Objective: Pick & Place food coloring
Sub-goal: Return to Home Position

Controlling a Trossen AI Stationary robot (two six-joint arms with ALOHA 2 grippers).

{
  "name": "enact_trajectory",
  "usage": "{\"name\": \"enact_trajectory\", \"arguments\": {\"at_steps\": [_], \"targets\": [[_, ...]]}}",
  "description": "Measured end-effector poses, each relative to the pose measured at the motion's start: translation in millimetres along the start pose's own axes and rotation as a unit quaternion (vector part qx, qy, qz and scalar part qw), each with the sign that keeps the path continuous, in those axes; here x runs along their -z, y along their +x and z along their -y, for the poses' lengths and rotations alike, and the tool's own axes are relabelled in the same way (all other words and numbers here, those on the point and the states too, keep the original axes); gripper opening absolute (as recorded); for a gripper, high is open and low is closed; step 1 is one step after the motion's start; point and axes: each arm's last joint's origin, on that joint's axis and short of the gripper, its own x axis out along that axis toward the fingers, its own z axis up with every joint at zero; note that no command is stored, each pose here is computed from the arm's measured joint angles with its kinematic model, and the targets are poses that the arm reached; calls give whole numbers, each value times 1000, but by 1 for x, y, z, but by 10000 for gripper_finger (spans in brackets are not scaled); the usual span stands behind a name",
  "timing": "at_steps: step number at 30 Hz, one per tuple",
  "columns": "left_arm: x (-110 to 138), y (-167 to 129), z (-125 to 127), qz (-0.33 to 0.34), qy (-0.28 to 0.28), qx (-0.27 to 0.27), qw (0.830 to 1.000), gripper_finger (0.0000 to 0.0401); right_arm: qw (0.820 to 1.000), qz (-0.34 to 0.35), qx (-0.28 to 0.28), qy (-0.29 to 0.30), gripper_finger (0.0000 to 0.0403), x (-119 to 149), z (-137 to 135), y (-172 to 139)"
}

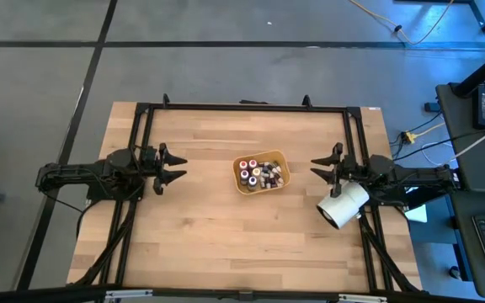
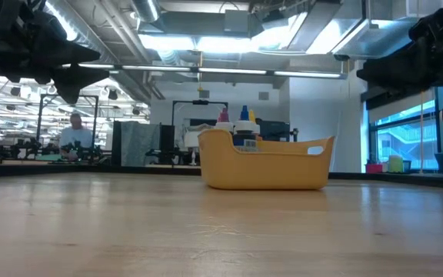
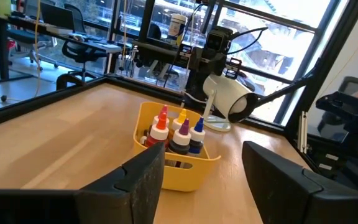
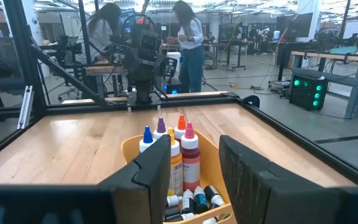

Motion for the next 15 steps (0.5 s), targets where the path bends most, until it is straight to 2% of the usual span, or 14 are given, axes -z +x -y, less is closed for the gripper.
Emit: {"name": "enact_trajectory", "arguments": {"at_steps": [15], "targets": [[0,0,0,0,0,0,1000,211,1000,0,0,0,138,0,0,0]]}}
